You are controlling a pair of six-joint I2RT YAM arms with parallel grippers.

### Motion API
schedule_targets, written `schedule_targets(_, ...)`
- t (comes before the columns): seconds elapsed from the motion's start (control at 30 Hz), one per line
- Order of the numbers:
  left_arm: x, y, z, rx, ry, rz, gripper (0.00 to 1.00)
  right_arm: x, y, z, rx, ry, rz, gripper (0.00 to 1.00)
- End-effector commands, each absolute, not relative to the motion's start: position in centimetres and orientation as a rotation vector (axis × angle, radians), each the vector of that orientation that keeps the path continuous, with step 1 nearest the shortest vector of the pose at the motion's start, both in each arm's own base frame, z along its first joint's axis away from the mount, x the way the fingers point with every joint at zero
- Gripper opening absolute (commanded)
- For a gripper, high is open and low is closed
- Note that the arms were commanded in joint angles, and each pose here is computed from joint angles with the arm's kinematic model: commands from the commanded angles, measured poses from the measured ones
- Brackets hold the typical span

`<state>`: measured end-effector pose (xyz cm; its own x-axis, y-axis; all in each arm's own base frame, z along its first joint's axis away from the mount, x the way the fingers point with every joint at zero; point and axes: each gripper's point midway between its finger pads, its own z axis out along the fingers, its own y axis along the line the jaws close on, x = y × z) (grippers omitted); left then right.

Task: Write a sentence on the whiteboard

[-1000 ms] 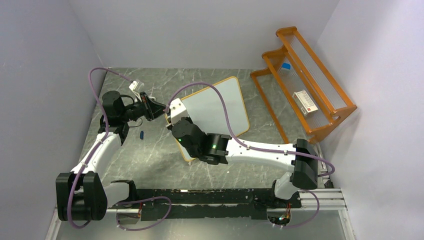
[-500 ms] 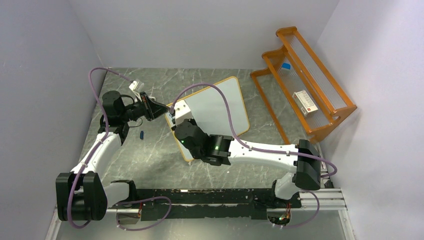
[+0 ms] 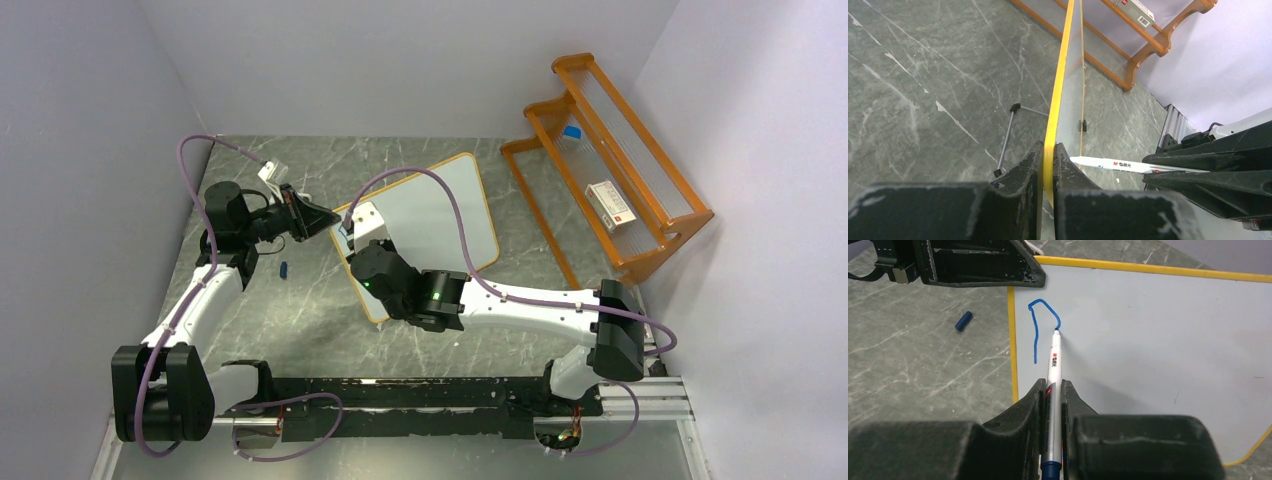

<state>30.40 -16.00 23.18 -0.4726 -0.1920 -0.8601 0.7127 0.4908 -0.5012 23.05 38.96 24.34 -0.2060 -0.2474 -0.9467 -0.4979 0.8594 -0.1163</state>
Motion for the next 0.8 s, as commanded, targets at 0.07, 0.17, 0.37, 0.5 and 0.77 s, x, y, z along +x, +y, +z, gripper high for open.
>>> schedule_targets(0.07, 29.6, -16.6, 21.4, 0.450, 1.820, -1.175, 0.05, 22.6, 38.7, 23.6, -0.579, 1.826, 0.277, 0.00)
schedule_targets(0.17, 29.6, -16.6, 21.3, 0.450, 1.821, -1.174, 0.05, 22.3, 39.1, 23.5, -0.593, 1.828, 0.289, 0.00)
schedule_targets(0.37, 29.6, -16.6, 21.3, 0.449, 1.821, -1.173, 0.05, 21.9, 39.8, 23.3, -0.618, 1.828, 0.296, 0.00)
schedule_targets(0.5, 29.7, -16.5, 21.3, 0.448, 1.822, -1.171, 0.05, 21.8, 40.0, 23.2, -0.626, 1.827, 0.294, 0.00)
schedule_targets(0.77, 29.6, -16.6, 21.3, 0.448, 1.821, -1.174, 0.05, 21.9, 40.0, 23.4, -0.609, 1.816, 0.285, 0.00)
